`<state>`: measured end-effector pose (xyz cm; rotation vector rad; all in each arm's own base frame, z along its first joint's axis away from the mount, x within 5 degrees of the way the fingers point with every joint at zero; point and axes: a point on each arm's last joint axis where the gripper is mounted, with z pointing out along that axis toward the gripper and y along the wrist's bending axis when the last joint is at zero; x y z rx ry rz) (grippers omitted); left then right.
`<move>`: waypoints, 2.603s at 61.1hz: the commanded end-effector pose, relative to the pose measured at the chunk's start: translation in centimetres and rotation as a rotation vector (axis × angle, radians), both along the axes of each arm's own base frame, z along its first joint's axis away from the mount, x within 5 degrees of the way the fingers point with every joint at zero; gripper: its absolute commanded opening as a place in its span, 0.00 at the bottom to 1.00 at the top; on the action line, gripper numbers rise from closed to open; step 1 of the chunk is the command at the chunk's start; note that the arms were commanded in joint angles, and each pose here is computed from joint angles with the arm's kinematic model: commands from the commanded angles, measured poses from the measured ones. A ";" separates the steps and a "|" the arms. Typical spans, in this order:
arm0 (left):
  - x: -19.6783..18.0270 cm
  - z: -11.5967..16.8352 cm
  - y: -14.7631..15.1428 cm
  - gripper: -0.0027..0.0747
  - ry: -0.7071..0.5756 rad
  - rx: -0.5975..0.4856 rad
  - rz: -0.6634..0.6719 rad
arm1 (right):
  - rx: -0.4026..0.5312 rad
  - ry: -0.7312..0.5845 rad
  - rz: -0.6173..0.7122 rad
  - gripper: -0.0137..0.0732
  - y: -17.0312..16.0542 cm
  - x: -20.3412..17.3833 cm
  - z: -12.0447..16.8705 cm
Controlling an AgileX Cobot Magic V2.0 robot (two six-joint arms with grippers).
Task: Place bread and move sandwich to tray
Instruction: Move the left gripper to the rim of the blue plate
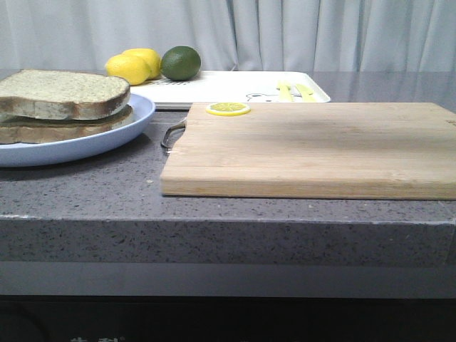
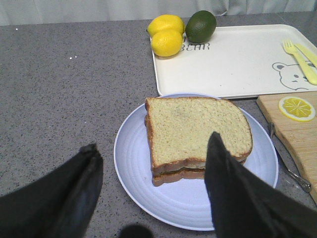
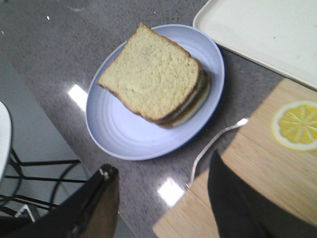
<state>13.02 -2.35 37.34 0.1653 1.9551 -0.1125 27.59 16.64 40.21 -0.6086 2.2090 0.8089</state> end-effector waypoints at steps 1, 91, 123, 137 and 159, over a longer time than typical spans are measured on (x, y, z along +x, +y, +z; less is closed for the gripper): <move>0.2 1.4 -0.2 0.60 -0.090 -0.025 -0.012 | -0.042 -0.133 -0.049 0.65 -2.4 -3.2 3.9; 11.5 -2.3 4.1 0.60 0.541 -0.120 0.186 | -0.020 -0.529 -0.183 0.65 -11.7 -21.0 1.2; 19.6 -7.0 4.7 0.60 0.675 -0.328 0.083 | -0.020 -0.529 -0.183 0.65 -11.7 -21.0 1.2; 20.7 -8.7 4.8 0.60 0.727 -0.341 0.086 | -0.020 -0.529 -0.183 0.65 -11.7 -21.0 1.2; 21.0 -9.1 4.9 0.34 0.728 -0.342 0.092 | -0.020 -0.529 -0.183 0.65 -11.7 -21.0 1.2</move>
